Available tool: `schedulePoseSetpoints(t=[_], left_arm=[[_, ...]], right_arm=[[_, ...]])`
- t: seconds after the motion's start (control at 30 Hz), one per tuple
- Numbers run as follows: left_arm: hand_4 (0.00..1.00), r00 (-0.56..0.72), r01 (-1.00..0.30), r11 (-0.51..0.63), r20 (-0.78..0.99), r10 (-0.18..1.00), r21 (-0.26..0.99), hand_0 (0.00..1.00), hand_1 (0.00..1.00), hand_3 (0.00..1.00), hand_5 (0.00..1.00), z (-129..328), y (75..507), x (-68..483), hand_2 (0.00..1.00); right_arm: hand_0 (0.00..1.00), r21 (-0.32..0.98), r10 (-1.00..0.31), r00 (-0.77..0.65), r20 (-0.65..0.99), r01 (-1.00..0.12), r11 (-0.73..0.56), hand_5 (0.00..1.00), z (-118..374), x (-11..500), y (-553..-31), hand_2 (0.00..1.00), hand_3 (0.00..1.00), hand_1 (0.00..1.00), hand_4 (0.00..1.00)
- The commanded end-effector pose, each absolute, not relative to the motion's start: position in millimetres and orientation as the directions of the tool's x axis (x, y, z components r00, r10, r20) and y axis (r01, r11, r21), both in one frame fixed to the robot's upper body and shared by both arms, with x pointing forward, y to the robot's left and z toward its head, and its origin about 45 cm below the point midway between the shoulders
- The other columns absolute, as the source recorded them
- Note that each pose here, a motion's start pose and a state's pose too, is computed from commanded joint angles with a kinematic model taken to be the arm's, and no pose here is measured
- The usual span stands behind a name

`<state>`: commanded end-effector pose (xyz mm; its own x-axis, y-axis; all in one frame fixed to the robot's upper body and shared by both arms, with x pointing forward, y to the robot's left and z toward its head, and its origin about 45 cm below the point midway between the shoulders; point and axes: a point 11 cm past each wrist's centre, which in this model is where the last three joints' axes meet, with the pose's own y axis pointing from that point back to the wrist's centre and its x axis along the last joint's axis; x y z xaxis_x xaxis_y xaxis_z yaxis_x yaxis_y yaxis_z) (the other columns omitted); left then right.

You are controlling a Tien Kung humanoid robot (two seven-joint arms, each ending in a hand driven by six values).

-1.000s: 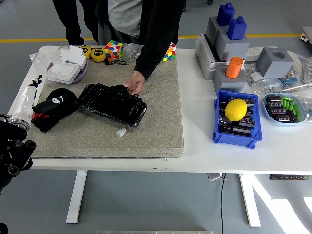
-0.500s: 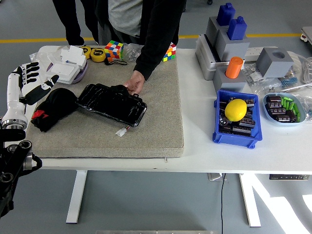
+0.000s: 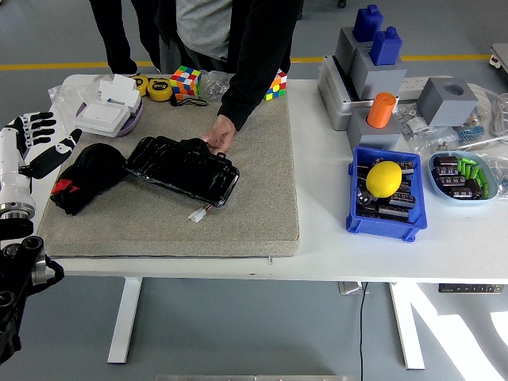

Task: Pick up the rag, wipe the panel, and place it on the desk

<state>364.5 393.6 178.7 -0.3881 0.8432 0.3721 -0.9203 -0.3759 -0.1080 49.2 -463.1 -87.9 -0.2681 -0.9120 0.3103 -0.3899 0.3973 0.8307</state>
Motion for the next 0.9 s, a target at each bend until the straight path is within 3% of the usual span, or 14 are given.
schedulePoseSetpoints(t=[0.9], left_arm=[[0.925,-0.383,-0.922,-0.374,0.369,0.847,-0.098,0.555,0.611,0.603,0.237,178.2,393.6,361.6,0.615]], right_arm=[[0.59,0.828,-0.91,-0.26,0.324,-0.387,0.406,0.376,-85.7,48.8,-468.7,0.483,0.522,0.566,0.907]])
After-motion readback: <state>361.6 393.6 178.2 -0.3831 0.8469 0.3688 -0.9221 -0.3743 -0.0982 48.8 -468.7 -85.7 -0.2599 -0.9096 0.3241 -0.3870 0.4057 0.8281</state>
